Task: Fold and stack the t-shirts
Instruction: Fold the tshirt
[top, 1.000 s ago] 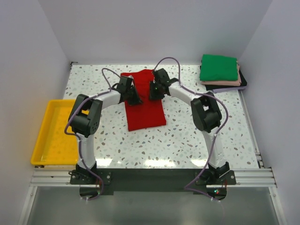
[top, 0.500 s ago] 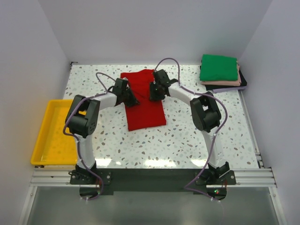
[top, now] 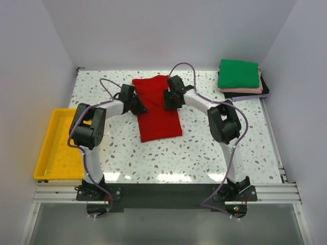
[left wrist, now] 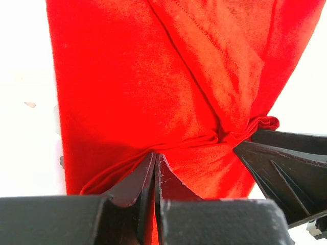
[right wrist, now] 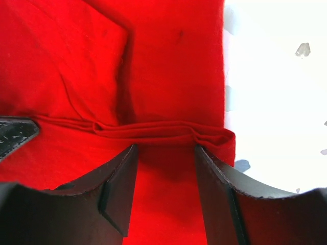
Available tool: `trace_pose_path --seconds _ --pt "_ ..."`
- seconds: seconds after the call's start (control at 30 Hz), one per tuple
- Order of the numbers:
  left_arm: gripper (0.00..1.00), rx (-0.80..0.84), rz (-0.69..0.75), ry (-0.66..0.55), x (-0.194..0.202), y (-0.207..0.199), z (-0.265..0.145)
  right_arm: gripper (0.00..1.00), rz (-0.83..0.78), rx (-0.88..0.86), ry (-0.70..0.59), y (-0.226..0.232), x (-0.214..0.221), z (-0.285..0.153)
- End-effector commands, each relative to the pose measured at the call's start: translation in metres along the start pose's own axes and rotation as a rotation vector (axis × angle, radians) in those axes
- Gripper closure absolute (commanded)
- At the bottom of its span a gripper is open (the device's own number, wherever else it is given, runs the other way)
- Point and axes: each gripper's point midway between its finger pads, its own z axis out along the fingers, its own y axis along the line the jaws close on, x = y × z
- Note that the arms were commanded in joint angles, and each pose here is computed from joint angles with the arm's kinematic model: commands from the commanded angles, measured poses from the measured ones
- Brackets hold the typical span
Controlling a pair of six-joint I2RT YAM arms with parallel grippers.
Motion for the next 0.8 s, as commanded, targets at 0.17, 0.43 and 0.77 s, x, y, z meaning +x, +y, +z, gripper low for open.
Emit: trace_pose_path --seconds 0.17,0.43,0.77 --pt "0.94 -0.122 -0.045 0.014 0.026 0.042 -0.006 0.46 -0.013 0.108 0.086 -0.028 0.038 -0.011" --pt "0.94 -0.113 -0.061 0.017 0.06 0.05 -0.032 0.46 0.012 0.088 0.115 -0.026 0.077 -0.039" --pt "0.93 -0.077 -0.054 0.028 0.104 0.064 -0.067 0.45 0.059 0.011 0.152 -0.018 0.139 -0.08"
